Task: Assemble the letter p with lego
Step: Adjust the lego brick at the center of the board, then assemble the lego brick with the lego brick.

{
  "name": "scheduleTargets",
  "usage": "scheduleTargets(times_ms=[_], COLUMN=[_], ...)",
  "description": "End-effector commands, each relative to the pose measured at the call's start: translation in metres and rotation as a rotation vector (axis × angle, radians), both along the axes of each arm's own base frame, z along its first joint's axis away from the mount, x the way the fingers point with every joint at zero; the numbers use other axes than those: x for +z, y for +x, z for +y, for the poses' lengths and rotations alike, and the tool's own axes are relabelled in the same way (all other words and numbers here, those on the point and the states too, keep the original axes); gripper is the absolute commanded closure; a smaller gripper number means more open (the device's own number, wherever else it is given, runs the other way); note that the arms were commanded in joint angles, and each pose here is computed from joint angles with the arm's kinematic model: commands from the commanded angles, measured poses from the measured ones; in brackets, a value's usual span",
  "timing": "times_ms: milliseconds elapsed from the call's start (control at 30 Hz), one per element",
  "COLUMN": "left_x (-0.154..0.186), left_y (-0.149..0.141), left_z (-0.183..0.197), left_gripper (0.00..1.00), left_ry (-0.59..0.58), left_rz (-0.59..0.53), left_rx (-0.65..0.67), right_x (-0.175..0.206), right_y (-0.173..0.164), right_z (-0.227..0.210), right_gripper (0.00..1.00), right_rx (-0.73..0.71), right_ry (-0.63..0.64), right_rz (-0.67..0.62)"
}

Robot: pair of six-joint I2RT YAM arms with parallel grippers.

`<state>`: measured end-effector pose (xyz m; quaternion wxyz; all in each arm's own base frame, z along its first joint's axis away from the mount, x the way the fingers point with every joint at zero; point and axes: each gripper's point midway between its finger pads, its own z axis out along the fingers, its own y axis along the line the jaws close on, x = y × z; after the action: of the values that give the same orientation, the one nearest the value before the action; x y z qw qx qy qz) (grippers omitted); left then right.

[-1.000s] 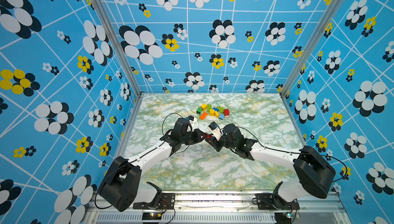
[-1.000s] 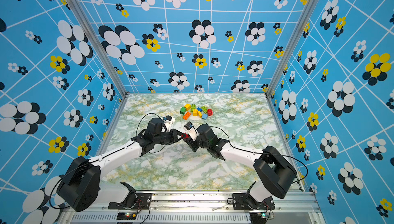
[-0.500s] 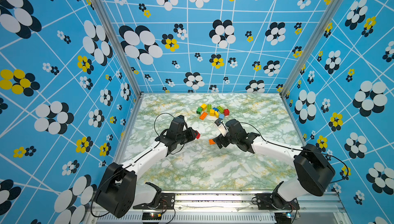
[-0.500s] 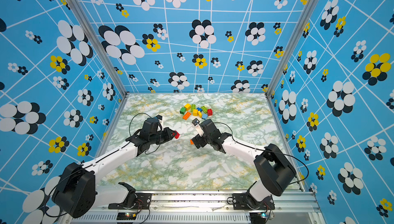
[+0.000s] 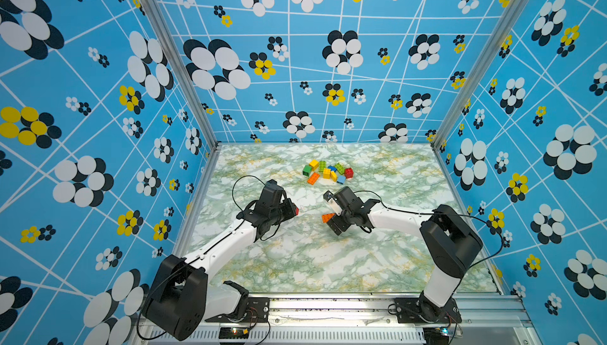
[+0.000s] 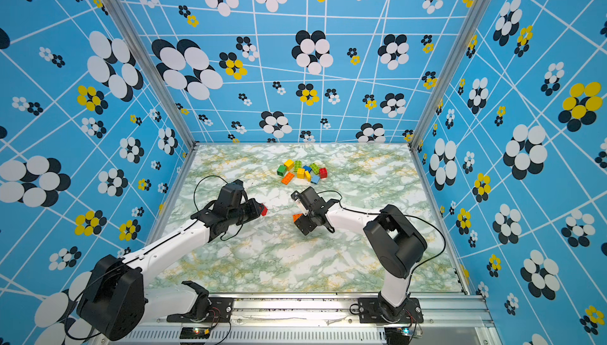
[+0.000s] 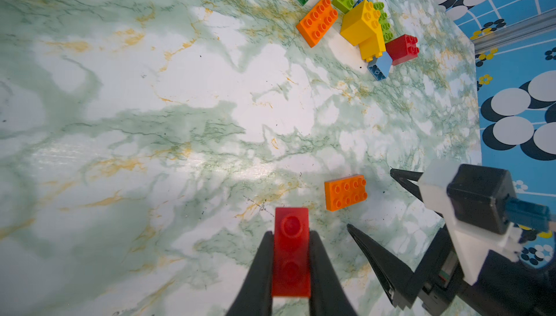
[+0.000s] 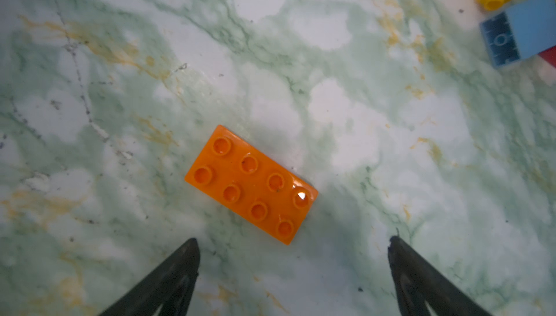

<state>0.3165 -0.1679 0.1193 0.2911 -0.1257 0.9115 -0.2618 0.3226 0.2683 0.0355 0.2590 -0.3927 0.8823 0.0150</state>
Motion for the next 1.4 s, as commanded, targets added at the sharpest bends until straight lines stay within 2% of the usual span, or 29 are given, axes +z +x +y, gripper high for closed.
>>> scheduleTargets(times_ms=[0, 467, 567, 667, 767, 933, 1033, 1167, 1367], left_x=[-0.007, -0.019, -0.018, -0.016, -0.016, -0.017, -0.023, -0.029, -0.038], left_y=[-0.001, 0.002, 0.004, 0.007, 0.010, 0.013, 0.013, 0.013, 0.017], left_z=[0.006, -0.004, -0.013, -0.028, -0.041, -0.064, -0.078, -0.096, -0.113], left_gripper=[0.96, 0.96, 0.97, 0.97, 0.97, 0.98, 0.98, 0.98, 0.98], left_ry=[0.035, 0.055, 0.069, 0.092, 0.152, 0.291, 0.355, 0.419, 0.486], left_rz=[0.005, 0.026, 0.019, -0.002, -0.020, -0.068, -0.083, -0.110, -0.150], left_rx=[0.005, -0.021, -0.049, -0.093, -0.122, -0.142, -0.143, -0.135, -0.106], right_x=[-0.004, -0.001, 0.012, 0.041, 0.069, 0.099, 0.108, 0.118, 0.124], right_y=[0.007, 0.023, 0.015, 0.004, 0.003, 0.014, 0.011, 0.005, -0.003], right_z=[0.001, 0.011, 0.013, 0.012, -0.004, -0.056, -0.076, -0.087, -0.088], right_gripper=[0.01, 0.01, 0.01, 0.01, 0.01, 0.01, 0.01, 0.01, 0.01], right_rx=[-0.012, -0.058, -0.042, -0.037, -0.101, -0.348, -0.434, -0.475, -0.462], right_ry=[-0.051, -0.033, 0.014, 0.124, 0.213, 0.249, 0.276, 0.338, 0.403], right_rz=[-0.012, -0.035, -0.030, -0.041, -0.082, -0.229, -0.294, -0.345, -0.364])
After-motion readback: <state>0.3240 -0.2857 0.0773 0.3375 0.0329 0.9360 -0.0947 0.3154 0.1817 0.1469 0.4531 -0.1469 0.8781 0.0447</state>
